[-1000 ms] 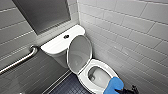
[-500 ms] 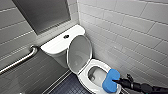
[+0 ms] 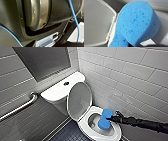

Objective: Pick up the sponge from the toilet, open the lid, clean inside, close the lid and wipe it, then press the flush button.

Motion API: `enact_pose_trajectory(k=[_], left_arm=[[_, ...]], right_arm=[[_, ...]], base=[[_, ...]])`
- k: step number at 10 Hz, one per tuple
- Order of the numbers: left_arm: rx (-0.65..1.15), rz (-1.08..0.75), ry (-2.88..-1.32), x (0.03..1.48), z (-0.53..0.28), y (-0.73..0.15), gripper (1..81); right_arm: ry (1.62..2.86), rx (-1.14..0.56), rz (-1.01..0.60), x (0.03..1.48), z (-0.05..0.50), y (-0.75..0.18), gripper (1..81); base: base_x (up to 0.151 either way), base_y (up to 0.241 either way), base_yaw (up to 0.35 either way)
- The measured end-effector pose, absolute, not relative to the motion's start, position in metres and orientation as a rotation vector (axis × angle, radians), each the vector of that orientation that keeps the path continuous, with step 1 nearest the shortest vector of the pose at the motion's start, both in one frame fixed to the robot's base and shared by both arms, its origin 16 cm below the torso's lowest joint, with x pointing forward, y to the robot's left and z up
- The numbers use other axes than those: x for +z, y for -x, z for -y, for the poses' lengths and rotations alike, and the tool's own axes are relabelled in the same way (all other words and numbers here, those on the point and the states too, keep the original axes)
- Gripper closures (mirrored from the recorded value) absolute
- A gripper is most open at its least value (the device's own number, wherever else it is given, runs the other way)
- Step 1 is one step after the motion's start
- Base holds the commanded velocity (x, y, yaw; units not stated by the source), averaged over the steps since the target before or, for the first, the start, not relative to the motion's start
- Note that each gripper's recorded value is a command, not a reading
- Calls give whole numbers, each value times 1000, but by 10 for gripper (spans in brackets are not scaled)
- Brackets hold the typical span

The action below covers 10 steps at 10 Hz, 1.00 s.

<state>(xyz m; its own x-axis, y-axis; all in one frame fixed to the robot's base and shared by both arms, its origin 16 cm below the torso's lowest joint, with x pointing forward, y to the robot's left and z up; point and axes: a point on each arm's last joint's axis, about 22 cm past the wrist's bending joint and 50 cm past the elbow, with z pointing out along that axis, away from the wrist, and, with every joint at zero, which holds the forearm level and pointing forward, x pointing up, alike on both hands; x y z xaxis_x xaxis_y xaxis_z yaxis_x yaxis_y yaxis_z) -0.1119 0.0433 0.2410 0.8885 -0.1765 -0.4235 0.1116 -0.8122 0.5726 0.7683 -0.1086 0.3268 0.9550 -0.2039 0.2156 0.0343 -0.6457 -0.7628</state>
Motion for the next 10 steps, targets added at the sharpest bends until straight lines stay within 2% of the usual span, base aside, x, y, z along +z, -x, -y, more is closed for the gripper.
enact_pose_trajectory(k=[4, 8, 10], left_arm=[[-619, 50, -2442, 239, -44, 108, 10], [-608, 51, -2441, 236, -41, 102, 10], [-608, 52, -2441, 236, -41, 102, 10]], right_arm=[[2298, -290, 11, 305, 59, -783, 811], [2320, -283, 255, 326, 3, -807, 811], [2352, -285, 306, 319, -3, -810, 811]], base=[[0, 0, 0], [0, 0, 0], [0, 0, 0]])
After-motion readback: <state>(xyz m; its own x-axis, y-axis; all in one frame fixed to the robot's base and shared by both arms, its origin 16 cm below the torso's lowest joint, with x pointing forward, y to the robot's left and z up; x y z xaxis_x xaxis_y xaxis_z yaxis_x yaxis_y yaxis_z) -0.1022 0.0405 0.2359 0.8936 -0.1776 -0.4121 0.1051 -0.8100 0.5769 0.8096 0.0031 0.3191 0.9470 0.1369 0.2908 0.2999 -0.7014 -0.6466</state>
